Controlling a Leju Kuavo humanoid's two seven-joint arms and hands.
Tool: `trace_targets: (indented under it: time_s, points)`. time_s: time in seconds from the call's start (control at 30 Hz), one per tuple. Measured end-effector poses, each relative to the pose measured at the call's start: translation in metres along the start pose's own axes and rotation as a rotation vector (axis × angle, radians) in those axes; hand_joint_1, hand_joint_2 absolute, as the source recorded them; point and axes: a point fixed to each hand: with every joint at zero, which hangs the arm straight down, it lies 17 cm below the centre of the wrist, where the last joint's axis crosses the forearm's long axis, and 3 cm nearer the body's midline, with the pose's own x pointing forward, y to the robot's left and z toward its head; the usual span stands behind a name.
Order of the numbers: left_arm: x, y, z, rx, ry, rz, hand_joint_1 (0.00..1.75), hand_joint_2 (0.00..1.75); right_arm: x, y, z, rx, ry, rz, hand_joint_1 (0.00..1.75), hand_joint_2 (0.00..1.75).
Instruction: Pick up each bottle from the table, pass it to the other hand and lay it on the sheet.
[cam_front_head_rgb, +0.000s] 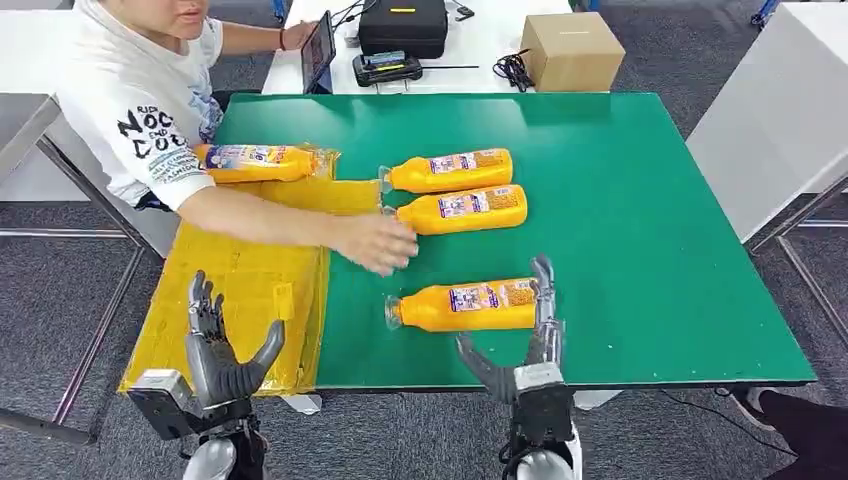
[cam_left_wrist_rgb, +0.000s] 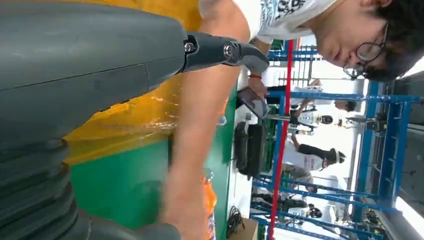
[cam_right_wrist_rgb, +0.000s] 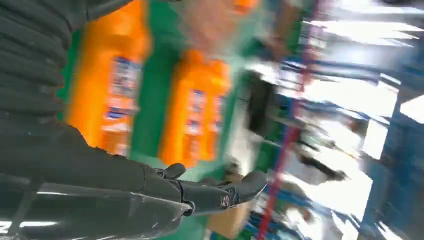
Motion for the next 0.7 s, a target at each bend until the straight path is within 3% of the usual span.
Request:
trace_targets:
  time_s: [0.3, 0.7]
  points:
    - [-0.002, 0.003, 0.001, -0.012, 0.002, -0.009, 0.0, 1.75, -0.094, 0.035, 0.016, 0.32, 0.21, 0.324, 0.0, 1.75]
    - [-0.004, 0.005, 0.0, -0.015, 0.009, -0.012, 0.0, 1.75, -0.139, 0.026, -0.007, 0.477, 0.252, 0.499, 0.0, 1.75]
